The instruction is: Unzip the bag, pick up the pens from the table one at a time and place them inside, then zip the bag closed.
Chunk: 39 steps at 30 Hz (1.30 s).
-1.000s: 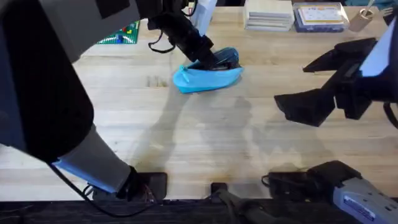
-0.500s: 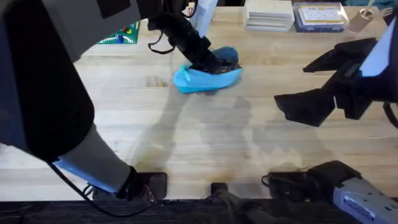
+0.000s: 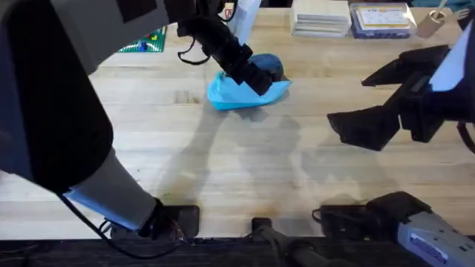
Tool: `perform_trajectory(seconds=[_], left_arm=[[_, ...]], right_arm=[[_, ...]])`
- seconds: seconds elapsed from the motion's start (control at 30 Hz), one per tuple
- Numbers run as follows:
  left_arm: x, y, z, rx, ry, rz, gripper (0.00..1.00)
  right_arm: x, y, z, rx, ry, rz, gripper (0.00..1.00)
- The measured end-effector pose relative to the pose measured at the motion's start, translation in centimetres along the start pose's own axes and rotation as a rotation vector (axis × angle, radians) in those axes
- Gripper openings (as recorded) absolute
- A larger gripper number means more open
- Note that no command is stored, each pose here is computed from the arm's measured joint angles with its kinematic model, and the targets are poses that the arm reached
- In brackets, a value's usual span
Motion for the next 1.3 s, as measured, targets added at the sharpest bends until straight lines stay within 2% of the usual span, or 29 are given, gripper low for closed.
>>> perform_trajectory(seconds=[0.23,0.93,1.17,1.3], left_arm=[[0.1,0.6,-0.5,-0.01,0.008,-0.008,0.995],[-0.6,6.4,-7.0,-0.107,0.079,0.034,0.996],[-0.3,5.5,-7.5,-0.039,0.129,-0.028,0.996],[-0.2,5.2,-8.1,-0.024,0.165,-0.039,0.998]], right_arm=[[0.0,0.0,0.0,0.0,0.0,0.0,0.997],[0.0,0.0,0.0,0.0,0.0,0.0,0.996],[0.0,0.0,0.0,0.0,0.0,0.0,0.997],[0.0,0.0,0.0,0.0,0.0,0.0,0.996]])
Point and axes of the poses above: each hand's point on the last joint's axis, 136 mm out from that joint toward the fingers, its own z axis out along the fingers, its own x axis along the line the jaws close on, y = z × x, the point moved 4 cm from there along -z, back along the fingers, and after that the axes turned 6 degrees about z, right-handed, at the moved point
